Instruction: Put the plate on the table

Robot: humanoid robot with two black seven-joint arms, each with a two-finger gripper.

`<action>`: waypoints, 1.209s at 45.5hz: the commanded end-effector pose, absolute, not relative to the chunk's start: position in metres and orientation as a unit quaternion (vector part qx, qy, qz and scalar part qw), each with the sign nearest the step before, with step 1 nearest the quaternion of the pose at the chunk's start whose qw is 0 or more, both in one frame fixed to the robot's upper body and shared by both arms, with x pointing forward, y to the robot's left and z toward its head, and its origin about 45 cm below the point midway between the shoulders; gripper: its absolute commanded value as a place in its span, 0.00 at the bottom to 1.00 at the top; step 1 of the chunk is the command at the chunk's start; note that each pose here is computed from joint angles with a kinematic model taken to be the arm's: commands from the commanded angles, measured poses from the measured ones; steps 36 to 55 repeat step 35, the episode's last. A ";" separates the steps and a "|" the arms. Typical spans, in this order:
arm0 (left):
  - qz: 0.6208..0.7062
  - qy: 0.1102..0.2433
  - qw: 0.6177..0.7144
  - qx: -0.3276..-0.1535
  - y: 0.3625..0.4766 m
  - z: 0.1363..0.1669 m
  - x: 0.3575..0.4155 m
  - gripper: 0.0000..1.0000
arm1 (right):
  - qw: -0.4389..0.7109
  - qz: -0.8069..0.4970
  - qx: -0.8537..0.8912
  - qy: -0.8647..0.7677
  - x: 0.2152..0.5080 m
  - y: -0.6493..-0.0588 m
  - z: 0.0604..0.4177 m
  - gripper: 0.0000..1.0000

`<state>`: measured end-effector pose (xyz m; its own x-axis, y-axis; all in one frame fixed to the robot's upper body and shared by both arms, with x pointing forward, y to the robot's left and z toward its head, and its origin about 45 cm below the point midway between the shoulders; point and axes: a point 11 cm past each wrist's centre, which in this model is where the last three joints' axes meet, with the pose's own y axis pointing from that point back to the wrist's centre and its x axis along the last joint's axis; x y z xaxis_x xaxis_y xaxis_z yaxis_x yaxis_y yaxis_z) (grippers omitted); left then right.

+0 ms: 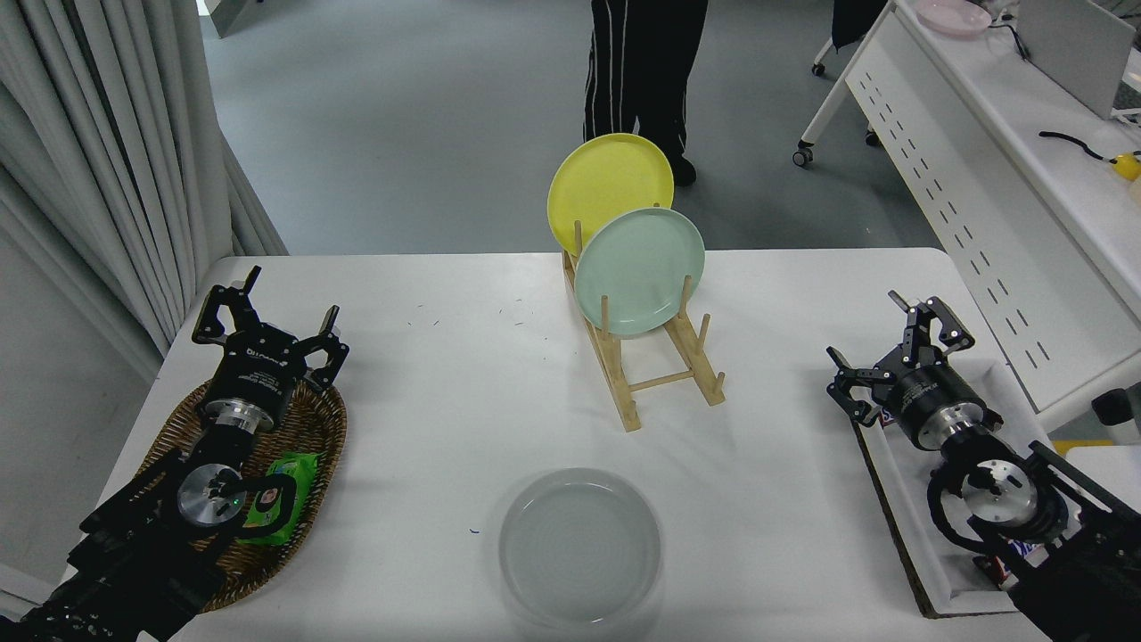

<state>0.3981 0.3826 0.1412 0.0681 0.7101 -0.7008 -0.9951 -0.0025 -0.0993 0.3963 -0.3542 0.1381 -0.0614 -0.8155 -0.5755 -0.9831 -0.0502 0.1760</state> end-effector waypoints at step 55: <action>0.640 0.236 0.666 -0.303 0.382 0.1416 0.3982 1.00 | 0.206 0.257 -0.660 0.675 0.402 -0.353 0.144 1.00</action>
